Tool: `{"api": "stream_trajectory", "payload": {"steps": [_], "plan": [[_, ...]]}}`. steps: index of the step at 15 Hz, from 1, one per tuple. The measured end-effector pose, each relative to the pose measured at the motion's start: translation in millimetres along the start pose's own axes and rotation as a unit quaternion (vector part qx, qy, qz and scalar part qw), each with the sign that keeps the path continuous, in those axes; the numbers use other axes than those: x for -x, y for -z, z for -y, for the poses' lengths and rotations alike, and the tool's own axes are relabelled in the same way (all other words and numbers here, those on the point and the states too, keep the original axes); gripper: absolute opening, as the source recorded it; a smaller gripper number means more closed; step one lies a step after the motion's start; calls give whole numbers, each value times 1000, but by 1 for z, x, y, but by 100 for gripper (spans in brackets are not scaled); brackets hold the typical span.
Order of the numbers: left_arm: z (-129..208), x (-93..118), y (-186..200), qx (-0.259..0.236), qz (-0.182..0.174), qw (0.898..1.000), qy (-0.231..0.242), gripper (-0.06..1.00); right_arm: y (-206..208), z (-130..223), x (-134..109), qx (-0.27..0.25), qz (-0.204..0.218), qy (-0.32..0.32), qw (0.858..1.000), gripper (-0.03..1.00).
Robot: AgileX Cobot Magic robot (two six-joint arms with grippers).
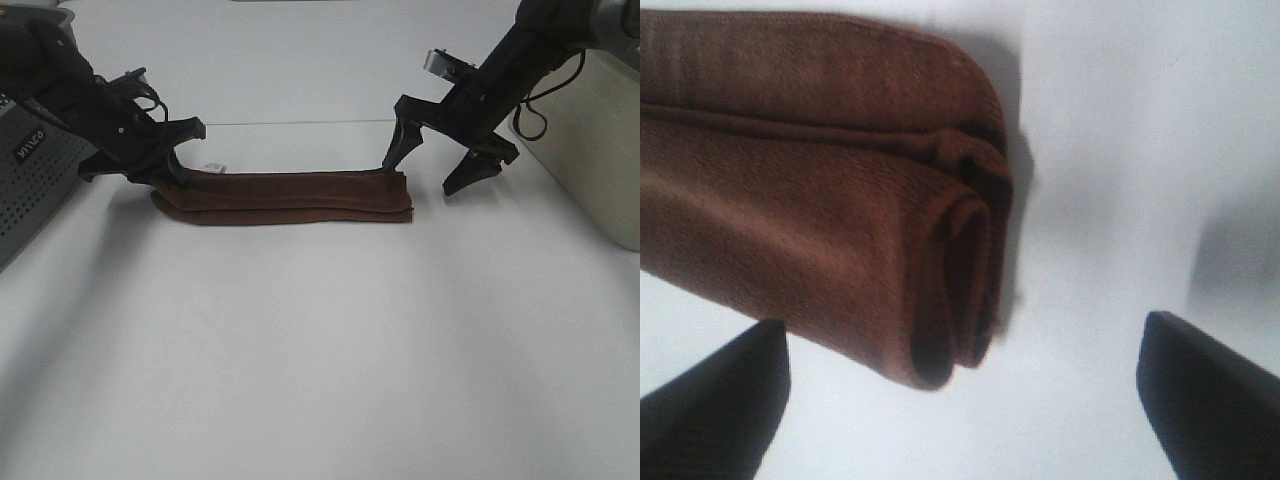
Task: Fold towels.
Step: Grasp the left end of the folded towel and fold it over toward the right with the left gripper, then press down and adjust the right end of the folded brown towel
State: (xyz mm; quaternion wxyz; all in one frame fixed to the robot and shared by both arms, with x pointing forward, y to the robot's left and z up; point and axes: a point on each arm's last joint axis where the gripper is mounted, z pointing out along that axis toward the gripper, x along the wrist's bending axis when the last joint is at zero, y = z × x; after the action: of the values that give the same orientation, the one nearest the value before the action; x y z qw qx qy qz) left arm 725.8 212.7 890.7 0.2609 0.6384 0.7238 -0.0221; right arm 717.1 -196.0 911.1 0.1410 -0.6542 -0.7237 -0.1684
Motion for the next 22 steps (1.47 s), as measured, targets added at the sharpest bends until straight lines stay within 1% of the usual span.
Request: {"api": "stream_trajectory", "payload": {"steps": [2,3,4,5,8,10,12,14,15,16,17,18,19,20,22], "plan": [[-7,-4,28,1,-18,1000,2,7,4,3,-2,-12,-2,2,1000,88],[-11,-3,44,7,-25,1000,-1,7,11,4,-5,-11,-2,6,1000,88],[-14,3,61,18,-26,999,-7,7,20,5,-10,-7,-3,10,1000,88],[-17,13,73,30,-22,999,-13,7,29,5,-14,2,-4,15,1000,88],[-17,59,87,37,5,999,-31,7,64,11,-30,24,-5,32,999,88],[-8,99,84,36,27,998,-52,7,87,16,-40,37,-6,44,998,88],[6,133,71,37,48,996,-60,7,106,21,-49,55,-5,54,997,88],[21,160,47,39,70,996,-47,7,122,25,-55,69,3,63,996,88],[28,170,33,44,85,995,-31,9,126,26,-56,72,8,66,995,88],[33,178,22,49,100,994,-17,14,128,27,-56,74,13,68,995,88],[39,185,11,48,115,992,-2,22,128,27,-56,74,14,68,995,88],[41,189,8,49,123,991,4,28,128,27,-55,73,15,69,995,88],[47,198,2,54,138,989,15,50,128,27,-55,73,15,69,995,88],[46,200,2,63,144,987,18,64,128,27,-55,71,15,69,995,88],[41,202,9,87,150,985,17,75,128,28,-55,71,15,69,995,88]]}}
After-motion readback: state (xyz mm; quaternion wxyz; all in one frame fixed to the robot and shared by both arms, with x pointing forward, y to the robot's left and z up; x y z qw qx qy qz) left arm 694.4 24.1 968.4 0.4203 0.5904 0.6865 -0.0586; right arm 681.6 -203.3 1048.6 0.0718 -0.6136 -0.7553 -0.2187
